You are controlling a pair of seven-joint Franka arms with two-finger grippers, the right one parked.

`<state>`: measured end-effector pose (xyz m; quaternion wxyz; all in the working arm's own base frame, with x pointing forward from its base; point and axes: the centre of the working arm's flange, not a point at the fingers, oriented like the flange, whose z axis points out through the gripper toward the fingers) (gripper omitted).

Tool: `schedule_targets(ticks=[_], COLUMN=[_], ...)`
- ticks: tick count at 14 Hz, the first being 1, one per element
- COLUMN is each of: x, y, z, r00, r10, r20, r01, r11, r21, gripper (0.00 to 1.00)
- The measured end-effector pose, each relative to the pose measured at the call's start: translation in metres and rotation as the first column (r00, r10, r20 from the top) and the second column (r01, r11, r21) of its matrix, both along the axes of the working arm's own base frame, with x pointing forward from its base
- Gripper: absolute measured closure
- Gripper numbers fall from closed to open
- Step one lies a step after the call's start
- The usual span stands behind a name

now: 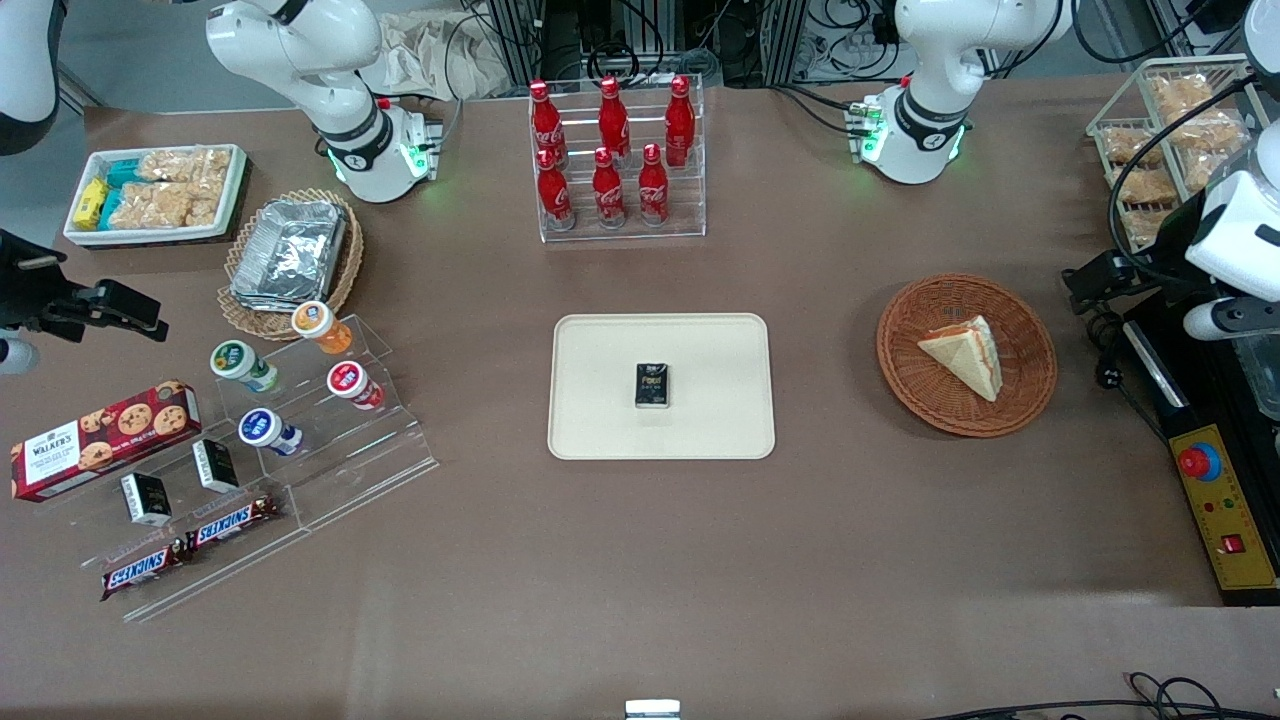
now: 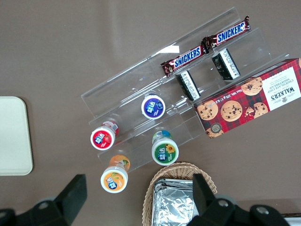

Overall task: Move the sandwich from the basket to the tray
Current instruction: 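Move the left gripper over the wicker basket holding the sandwich, then lower the open left gripper around the wrapped sandwich in the basket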

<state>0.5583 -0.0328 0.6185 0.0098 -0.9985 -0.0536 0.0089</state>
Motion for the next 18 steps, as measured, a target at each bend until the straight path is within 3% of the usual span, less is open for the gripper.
schedule_targets(ticks=[6,9,11,14,18], x=[0.000,-0.004,-0.010,-0.029,-0.043], y=[0.001,0.003,0.014,0.035,0.032], z=[-0.001,-0.025,-0.053,-0.088,-0.141], r00=[0.998,0.988,0.979,0.954,0.901], r10=[0.058,0.151,0.198,0.297,0.433], r20=[-0.002,-0.043,-0.042,-0.041,0.005], r01=[-0.058,-0.151,-0.199,-0.298,-0.433], r11=[0.998,0.988,0.980,0.954,0.901], r21=[0.001,0.004,-0.009,-0.021,-0.037], gripper=[0.00,0.00,0.00,0.00,0.00])
